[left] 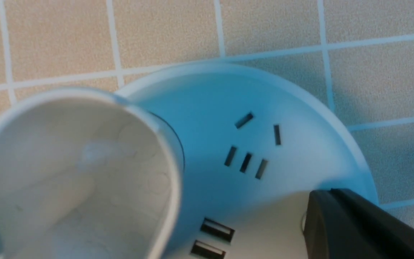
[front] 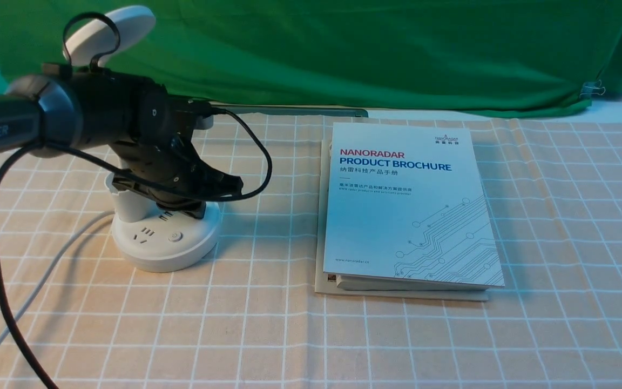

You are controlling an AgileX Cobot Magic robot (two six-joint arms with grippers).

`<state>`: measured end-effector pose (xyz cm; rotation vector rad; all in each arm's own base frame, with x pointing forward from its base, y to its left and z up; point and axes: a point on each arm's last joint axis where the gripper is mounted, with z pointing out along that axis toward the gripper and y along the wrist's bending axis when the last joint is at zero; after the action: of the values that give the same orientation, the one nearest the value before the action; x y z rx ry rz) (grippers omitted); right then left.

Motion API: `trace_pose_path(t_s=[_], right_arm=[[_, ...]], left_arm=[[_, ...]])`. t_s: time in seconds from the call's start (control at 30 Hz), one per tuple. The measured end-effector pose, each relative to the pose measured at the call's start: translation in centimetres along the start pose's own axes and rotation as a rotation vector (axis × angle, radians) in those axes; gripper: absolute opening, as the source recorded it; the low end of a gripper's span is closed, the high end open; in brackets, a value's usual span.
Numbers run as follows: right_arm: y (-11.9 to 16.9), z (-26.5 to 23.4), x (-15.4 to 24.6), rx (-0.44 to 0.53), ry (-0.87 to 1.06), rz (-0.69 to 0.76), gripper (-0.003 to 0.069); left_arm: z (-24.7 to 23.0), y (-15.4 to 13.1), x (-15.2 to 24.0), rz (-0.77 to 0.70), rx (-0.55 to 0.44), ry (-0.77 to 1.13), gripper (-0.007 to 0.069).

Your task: Turn on the table lamp on the light coffee tablecloth with your hand.

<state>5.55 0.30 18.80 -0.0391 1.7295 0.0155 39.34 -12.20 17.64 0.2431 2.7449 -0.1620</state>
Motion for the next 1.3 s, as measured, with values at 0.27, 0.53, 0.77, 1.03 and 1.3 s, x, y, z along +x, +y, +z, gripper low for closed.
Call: trace_pose_path(t_s=[0.27,0.53,0.77,1.03,1.3], right_arm=[[0.0,0.0,0.0,0.0,0.0,0.0,0.0239],[0.0,0.0,0.0,0.0,0.0,0.0,0.0239],[0.0,0.0,0.0,0.0,0.0,0.0,0.0239],[0.0,0.0,0.0,0.0,0.0,0.0,0.0239],[0.0,0.0,0.0,0.0,0.0,0.0,0.0239]], left_arm=[[-5.1,-2.9,1.4,0.037,0.101,0.052,0.0],[-13.3,-7.5,7.2,0.203,0.421,0.017,0.0],[-24.1,-7.6,11.8,0.336,0.607,-0.391,0.0],[-32.5,-4.7,15.3,0.51,0.413,-0.868,0.0],[-34.7,-2.9,17.9,0.628,0.237,-0.971,0.0]])
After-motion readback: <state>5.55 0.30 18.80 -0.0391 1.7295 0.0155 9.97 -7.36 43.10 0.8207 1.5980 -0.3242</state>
